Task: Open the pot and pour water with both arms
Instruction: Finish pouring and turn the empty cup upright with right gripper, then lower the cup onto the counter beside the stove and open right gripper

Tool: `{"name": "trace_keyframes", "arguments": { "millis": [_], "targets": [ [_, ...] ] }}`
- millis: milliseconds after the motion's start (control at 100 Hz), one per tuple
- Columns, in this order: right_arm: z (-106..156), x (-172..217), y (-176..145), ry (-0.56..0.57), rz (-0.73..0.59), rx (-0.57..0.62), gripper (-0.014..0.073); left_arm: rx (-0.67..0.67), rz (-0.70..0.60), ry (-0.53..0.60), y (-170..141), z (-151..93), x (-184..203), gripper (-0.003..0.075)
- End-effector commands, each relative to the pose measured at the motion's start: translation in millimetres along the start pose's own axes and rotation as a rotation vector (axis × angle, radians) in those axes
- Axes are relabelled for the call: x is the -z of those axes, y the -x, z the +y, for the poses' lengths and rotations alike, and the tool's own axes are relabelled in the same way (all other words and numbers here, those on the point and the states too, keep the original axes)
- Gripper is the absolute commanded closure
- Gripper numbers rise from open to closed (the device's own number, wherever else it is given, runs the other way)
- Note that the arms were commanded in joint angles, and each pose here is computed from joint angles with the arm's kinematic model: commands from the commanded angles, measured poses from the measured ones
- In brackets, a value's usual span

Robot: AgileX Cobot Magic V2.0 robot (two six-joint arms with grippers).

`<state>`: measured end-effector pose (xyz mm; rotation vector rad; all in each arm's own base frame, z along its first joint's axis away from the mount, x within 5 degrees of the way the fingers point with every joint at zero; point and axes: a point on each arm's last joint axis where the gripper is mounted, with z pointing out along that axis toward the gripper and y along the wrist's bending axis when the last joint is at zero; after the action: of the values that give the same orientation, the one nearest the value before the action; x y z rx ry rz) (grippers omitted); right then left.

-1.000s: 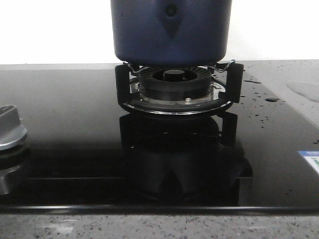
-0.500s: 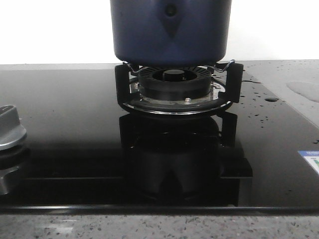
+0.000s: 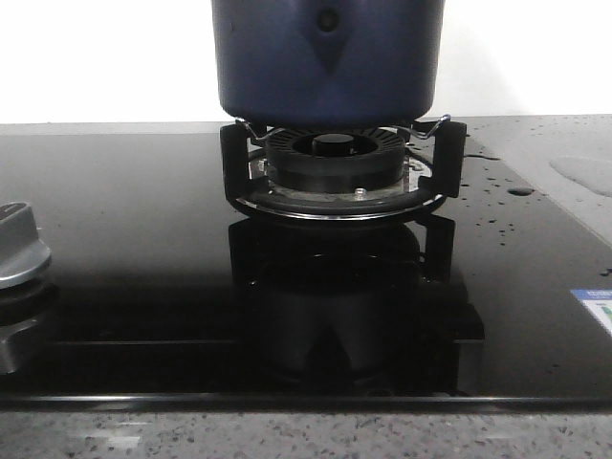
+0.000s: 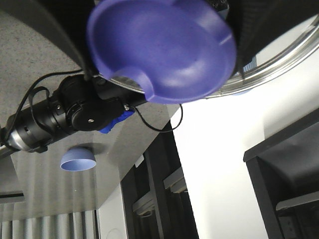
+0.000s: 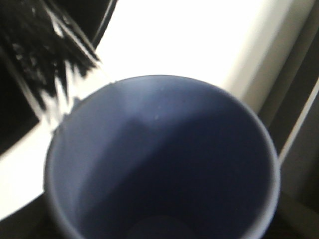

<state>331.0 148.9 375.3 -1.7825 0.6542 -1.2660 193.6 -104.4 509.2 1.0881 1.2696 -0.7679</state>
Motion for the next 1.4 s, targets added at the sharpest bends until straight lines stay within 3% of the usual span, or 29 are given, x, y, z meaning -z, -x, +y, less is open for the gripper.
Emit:
{"name": "trace_keyframes", "arguments": {
  "millis": [0, 260, 320, 400, 490, 560, 690, 840, 990, 1150, 1260, 1390],
  "targets": [
    [-21.6, 14.0, -19.1, -0.062, 0.099, 0.134, 0.0355, -0.001, -0.113, 0.028, 22.7, -7.4, 7.8, 0.0460],
    [-33.1, 17.0, -27.9, -0.092, 0.145, 0.156, 0.0355, -0.003, -0.104, 0.031, 21.4, -6.5, 7.2, 0.0460],
    [-34.5, 17.2, -27.9, -0.100, 0.136, 0.111, 0.0355, -0.003, -0.104, 0.033, 21.4, -6.3, 7.3, 0.0461],
    [-33.7, 16.9, -26.2, -0.106, 0.106, -0.122, 0.0355, -0.003, -0.105, 0.035, 21.5, -6.1, 7.3, 0.0461],
    [-33.1, 18.2, -27.1, -0.109, 0.100, -0.468, 0.0355, 0.002, -0.106, 0.044, 20.7, -3.9, 6.5, 0.0460],
    [-37.1, 25.8, -29.9, -0.124, 0.141, -0.658, 0.0355, 0.009, -0.103, 0.045, 18.7, -1.2, 4.9, 0.0460],
    [-48.7, 51.2, -42.2, -0.176, 0.230, -0.909, 0.0355, 0.030, -0.103, 0.032, 14.4, 2.9, -2.1, 0.0460],
    [-47.5, 94.1, -71.7, -0.202, 0.365, -1.349, 0.0355, 0.072, -0.092, -0.024, 4.2, 7.2, -19.9, 0.0460],
    [-13.6, 136.1, -98.1, -0.244, 0.416, -1.629, 0.0355, 0.121, -0.079, -0.075, -8.7, 11.6, -43.1, 0.0460],
    [46.4, 157.7, -90.0, -0.262, 0.388, -1.782, 0.0355, 0.147, -0.057, -0.133, -22.6, 13.2, -64.5, 0.0460],
    [98.8, 159.8, -68.9, -0.171, 0.382, -1.861, 0.0355, 0.122, -0.047, -0.159, -32.1, 15.2, -76.9, 0.0460],
    [137.9, 159.7, -45.7, -0.067, 0.350, -1.909, 0.0355, 0.143, -0.035, -0.170, -42.7, 20.6, -86.8, 0.0460]
  ]
}}
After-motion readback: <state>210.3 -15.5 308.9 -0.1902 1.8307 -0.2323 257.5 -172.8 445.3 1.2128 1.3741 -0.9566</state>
